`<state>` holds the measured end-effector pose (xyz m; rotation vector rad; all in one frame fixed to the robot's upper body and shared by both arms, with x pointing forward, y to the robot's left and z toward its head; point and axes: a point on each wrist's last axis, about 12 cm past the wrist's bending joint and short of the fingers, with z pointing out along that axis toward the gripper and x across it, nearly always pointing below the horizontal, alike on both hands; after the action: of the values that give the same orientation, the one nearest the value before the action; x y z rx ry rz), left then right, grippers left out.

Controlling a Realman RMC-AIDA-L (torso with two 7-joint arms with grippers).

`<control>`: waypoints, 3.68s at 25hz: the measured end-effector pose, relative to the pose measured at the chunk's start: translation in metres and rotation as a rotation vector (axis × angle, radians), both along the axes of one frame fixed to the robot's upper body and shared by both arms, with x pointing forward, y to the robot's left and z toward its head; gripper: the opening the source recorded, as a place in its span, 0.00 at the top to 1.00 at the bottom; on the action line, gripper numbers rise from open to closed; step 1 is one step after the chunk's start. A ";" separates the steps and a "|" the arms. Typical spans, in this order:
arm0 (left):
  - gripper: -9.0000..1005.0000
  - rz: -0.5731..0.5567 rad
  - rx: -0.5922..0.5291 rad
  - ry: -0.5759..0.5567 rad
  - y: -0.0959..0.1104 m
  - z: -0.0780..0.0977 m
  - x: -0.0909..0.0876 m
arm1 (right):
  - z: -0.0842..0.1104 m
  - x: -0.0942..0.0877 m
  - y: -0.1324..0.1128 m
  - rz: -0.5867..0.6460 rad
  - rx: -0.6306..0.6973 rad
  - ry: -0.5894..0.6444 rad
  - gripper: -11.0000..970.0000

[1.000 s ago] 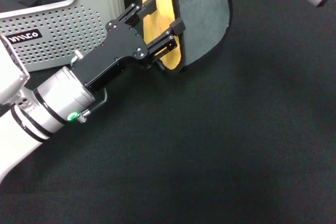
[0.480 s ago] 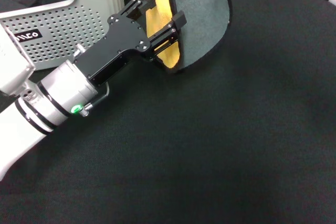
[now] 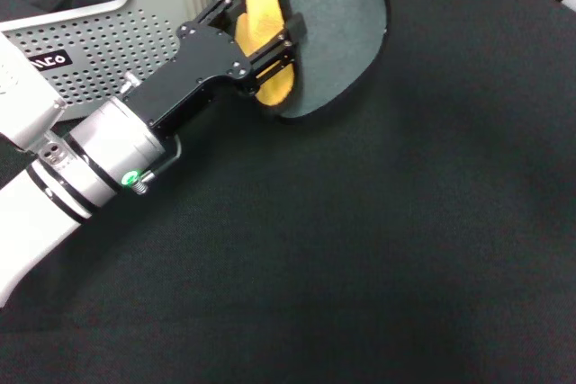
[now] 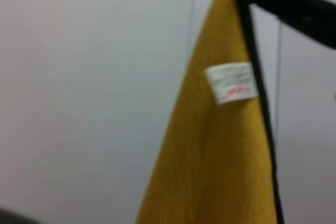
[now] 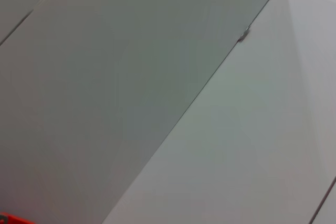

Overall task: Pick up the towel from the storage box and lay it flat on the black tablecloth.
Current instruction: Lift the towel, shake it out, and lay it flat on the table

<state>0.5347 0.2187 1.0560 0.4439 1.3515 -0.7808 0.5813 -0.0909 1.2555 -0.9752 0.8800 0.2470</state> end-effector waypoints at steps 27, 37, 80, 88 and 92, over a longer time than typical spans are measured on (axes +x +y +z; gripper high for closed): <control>0.24 0.098 0.052 0.043 0.023 -0.023 -0.028 | 0.006 -0.015 -0.028 -0.065 0.060 -0.012 0.97; 0.24 0.115 0.062 0.034 0.026 -0.025 -0.032 | 0.003 -0.020 -0.028 -0.061 0.066 0.002 0.97; 0.90 0.079 0.021 -0.009 0.028 -0.022 -0.046 | 0.003 -0.018 -0.037 -0.101 0.069 0.009 0.97; 0.94 0.030 -0.022 -0.060 0.025 -0.015 -0.053 | -0.002 -0.023 -0.039 -0.104 0.078 0.055 0.97; 0.98 -0.046 -0.099 -0.062 0.025 -0.008 -0.058 | -0.011 -0.033 -0.045 -0.119 0.071 0.096 0.97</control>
<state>0.4767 0.2439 1.0482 0.4189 1.2428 -0.8614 0.5484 -0.1357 1.2441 -0.8472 1.0071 0.2240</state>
